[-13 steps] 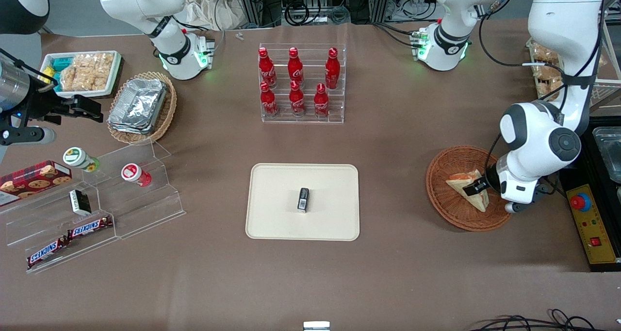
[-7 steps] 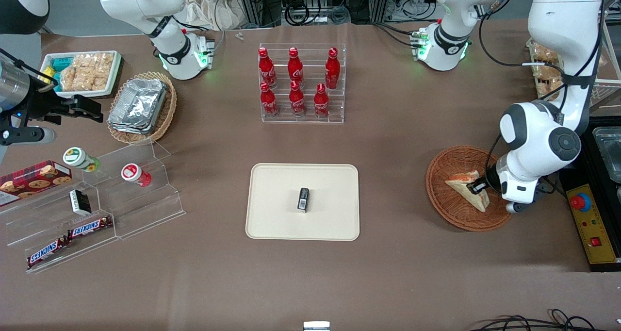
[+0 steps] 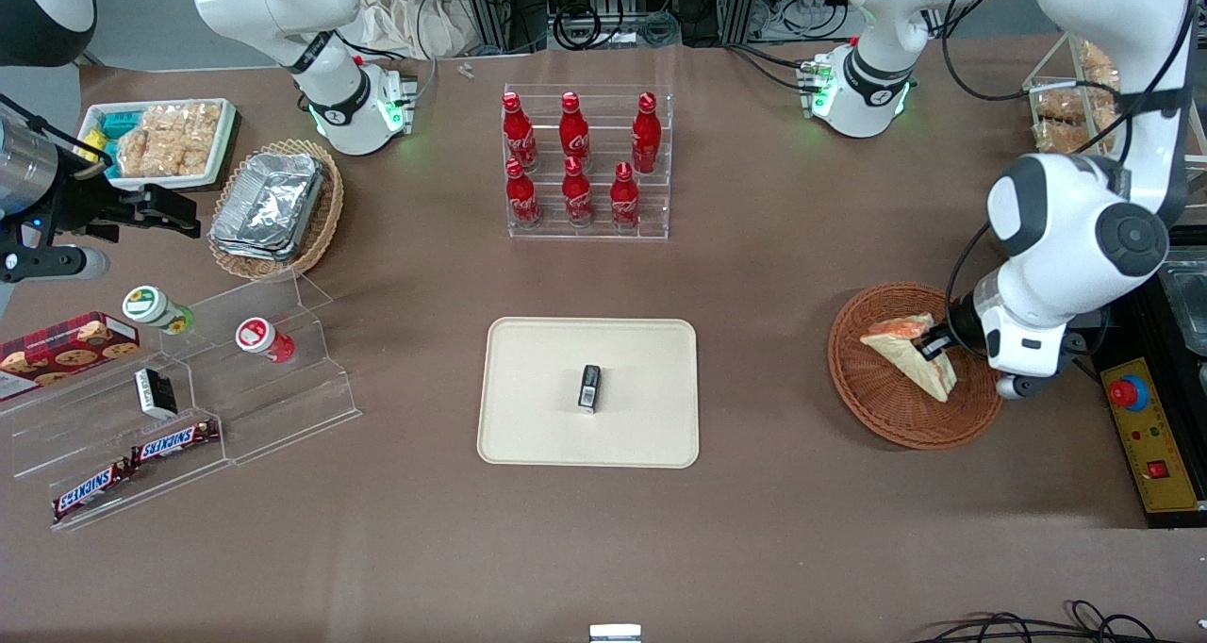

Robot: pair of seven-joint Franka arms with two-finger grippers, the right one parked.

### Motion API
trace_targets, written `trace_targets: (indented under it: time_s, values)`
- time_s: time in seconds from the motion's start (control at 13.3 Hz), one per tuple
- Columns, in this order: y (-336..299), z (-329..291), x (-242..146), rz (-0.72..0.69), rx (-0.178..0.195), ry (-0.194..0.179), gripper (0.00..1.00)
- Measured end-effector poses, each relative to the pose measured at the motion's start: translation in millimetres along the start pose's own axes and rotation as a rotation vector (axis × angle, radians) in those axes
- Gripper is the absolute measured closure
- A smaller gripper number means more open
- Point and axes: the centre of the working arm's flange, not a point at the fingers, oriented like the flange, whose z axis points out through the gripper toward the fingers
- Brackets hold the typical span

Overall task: Place sandwich from basket to tray
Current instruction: 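Lift the sandwich and carry it over the cream tray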

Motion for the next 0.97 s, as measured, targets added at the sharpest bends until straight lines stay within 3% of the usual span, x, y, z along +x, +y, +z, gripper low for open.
trace_targets:
  time_s: [0.3,0.6,0.97]
  values:
    - [55.8,-64.6,-33.8,0.125,0.003,-0.026,0.85]
    - [123.8,-55.4,-106.2,0.488,0.002,-0.043,0.89]
    - [200.2,9.4,-178.4,0.768,0.029,0.029,0.89]
